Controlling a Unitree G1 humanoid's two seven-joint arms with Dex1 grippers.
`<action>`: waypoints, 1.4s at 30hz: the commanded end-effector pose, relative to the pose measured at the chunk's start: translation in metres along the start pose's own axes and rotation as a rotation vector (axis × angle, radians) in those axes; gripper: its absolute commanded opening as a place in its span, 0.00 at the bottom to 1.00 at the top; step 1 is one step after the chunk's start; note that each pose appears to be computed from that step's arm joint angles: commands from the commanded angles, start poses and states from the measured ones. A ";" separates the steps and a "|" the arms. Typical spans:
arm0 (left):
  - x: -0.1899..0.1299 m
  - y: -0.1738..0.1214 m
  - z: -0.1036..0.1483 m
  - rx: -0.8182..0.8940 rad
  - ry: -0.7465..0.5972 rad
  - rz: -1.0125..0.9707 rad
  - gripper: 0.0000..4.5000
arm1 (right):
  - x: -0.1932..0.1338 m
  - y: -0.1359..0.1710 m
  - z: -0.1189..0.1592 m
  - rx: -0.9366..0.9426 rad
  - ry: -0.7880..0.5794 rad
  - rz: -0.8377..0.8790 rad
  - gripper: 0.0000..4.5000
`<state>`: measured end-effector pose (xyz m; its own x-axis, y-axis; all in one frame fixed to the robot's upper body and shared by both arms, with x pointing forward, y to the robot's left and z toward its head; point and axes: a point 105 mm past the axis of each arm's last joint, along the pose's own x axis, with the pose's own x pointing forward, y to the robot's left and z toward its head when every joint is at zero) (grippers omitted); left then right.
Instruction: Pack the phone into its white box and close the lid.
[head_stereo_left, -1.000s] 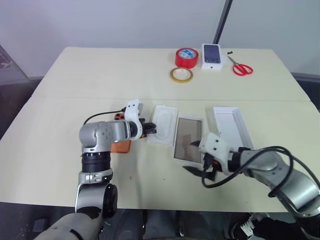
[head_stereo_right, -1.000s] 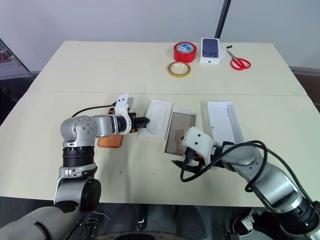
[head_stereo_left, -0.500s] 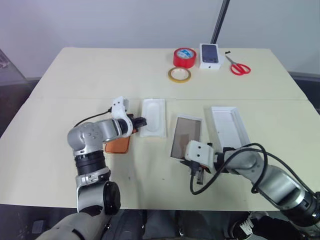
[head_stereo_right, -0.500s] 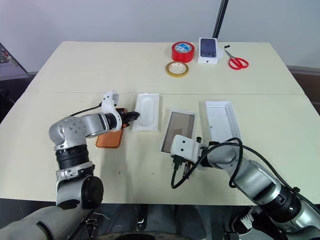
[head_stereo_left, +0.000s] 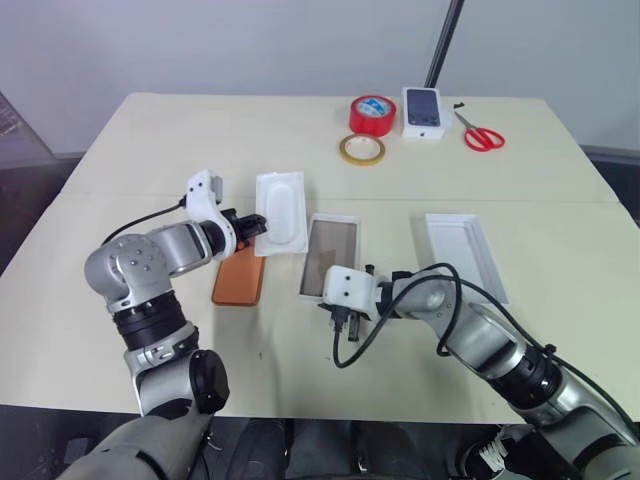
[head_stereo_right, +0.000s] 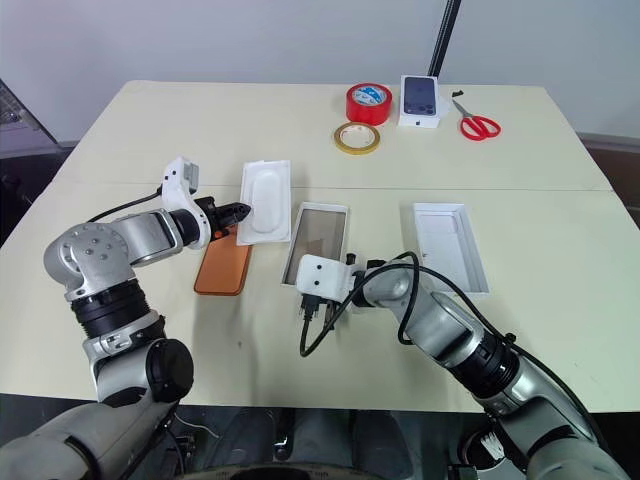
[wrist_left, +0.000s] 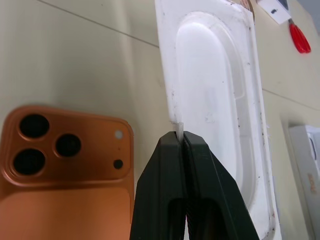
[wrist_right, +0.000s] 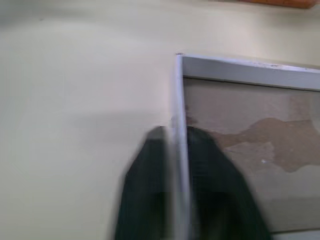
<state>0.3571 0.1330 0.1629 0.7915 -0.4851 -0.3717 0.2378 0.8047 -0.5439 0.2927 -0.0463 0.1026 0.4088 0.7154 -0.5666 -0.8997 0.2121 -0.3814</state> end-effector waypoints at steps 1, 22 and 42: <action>-0.001 -0.021 -0.010 0.081 0.017 -0.039 0.00 | -0.030 -0.025 0.015 0.042 -0.076 -0.104 0.61; 0.017 -0.051 -0.050 0.086 0.106 -0.094 0.41 | -0.072 -0.049 -0.003 0.053 -0.032 -0.241 0.62; -0.045 0.011 -0.007 0.743 -0.121 -0.105 0.74 | -0.001 -0.095 0.013 0.164 -0.034 -0.414 0.01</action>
<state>0.3264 0.1693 0.1513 0.8070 -0.4992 -0.3155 0.5236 0.8519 -0.0088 0.3670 -0.0618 0.1392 0.7028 0.5843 -0.4058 -0.7114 0.5803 -0.3964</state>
